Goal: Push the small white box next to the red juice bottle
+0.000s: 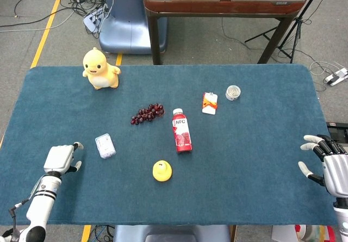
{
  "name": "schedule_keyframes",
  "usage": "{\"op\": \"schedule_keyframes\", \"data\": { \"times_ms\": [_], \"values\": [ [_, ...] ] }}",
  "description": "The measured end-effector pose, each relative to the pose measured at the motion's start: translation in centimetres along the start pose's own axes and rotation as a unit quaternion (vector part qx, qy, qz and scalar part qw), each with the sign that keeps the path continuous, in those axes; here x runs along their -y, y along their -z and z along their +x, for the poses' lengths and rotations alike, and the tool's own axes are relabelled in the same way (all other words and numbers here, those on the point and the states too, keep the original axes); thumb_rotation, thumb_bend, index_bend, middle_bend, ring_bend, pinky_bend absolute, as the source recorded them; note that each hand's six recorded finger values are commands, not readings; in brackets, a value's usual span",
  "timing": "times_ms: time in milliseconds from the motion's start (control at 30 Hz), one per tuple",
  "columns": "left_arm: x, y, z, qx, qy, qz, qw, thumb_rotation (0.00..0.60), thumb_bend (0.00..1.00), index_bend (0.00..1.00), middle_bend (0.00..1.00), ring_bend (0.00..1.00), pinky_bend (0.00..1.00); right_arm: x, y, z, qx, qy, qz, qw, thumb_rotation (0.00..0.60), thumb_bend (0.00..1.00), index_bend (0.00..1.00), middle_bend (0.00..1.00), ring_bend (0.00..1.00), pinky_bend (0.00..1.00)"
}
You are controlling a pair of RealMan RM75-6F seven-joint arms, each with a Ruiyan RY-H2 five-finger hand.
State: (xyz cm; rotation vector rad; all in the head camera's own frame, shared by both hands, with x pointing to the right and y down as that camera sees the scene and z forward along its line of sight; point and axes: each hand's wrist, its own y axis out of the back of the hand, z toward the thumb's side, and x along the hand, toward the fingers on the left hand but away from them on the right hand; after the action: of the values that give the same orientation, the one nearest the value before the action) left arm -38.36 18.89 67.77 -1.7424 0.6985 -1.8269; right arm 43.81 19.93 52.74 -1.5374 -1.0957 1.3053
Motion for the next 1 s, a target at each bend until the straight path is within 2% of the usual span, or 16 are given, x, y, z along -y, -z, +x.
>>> {"op": "schedule_keyframes", "data": {
  "times_ms": [400,1000],
  "values": [
    [0.7,-1.4,1.1,0.01,0.017,0.015,0.9997,0.6,0.35,0.31,1.0,0.99,1.0,-0.1,0.2,0.0,0.003,0.002,-0.001,1.0,0.6,0.21,0.44,0.31,0.21,0.37],
    [0.5,-3.5,2.1,0.026,0.026,0.023,0.9991,0.6,0.35,0.31,1.0,0.99,1.0,0.1,0.3,-0.1,0.005,-0.002,0.0,1.0,0.6,0.21,0.44,0.31,0.21,0.37]
  ]
}}
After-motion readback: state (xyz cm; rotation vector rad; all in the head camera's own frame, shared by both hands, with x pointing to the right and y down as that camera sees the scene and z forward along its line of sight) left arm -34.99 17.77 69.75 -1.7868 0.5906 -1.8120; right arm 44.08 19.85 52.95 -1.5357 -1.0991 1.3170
